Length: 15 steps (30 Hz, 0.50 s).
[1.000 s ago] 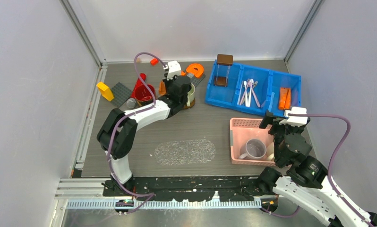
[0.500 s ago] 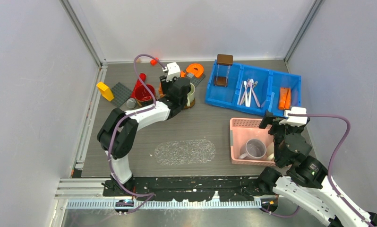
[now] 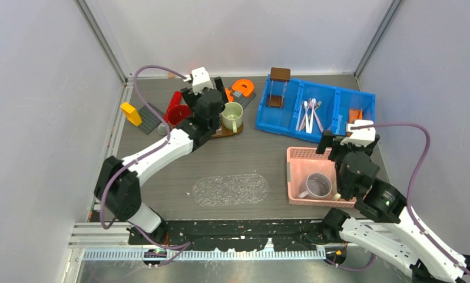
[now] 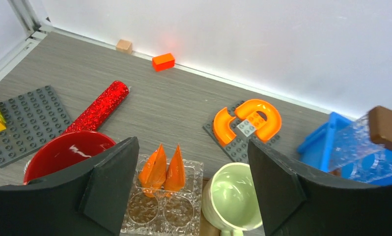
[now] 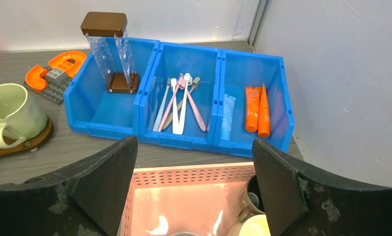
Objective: Prepare toiletry sets of a toothbrush and toothpaste on the tray
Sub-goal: Place the toothpaste in the toothpaste holder, then pick up the toothbrush from the storage box.
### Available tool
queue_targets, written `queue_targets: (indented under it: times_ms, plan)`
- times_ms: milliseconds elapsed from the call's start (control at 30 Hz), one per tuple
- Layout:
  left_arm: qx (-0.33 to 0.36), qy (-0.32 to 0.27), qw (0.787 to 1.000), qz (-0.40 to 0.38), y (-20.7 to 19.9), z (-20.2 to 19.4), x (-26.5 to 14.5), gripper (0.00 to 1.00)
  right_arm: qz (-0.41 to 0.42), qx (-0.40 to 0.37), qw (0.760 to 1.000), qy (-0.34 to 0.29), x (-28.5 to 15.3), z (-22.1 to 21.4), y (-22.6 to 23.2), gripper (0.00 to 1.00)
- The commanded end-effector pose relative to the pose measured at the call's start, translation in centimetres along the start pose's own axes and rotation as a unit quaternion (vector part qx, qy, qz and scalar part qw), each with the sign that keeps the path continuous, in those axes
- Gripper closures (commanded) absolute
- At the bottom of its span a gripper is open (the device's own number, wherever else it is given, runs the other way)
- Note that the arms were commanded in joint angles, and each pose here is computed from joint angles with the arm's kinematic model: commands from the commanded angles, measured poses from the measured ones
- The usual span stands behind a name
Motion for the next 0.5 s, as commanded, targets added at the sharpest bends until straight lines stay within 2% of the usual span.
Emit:
queue_targets:
  times_ms: [0,233,400,467]
  plan:
    - [-0.030,0.015,0.998,-0.047,0.1,3.5,-2.5,0.13,0.009,0.012,0.999,0.028,0.6,1.3,2.0,0.06]
    - [0.036,0.103,0.988,-0.109,2.1,4.7,-5.4,0.01,0.007,-0.036,0.994,0.100,3.1,0.9,6.0,0.05]
    - [0.089,0.161,0.975,-0.126,5.5,4.2,-7.4,0.00,0.023,-0.013,0.981,0.190,6.8,-1.6,8.0,0.09]
    - [0.101,0.174,0.970,-0.135,6.9,3.9,-8.3,0.00,-0.001,0.022,0.976,0.219,9.1,-2.4,7.0,0.11]
Point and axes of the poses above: each gripper's point midway between its finger pads, its own x axis out along the fingers, its own y axis along the line the jaws close on, z = x × y, the point moved 3 cm from there along -x, back along the fingers, and after that the axes turned 2 degrees about x, right-handed, at the moved point
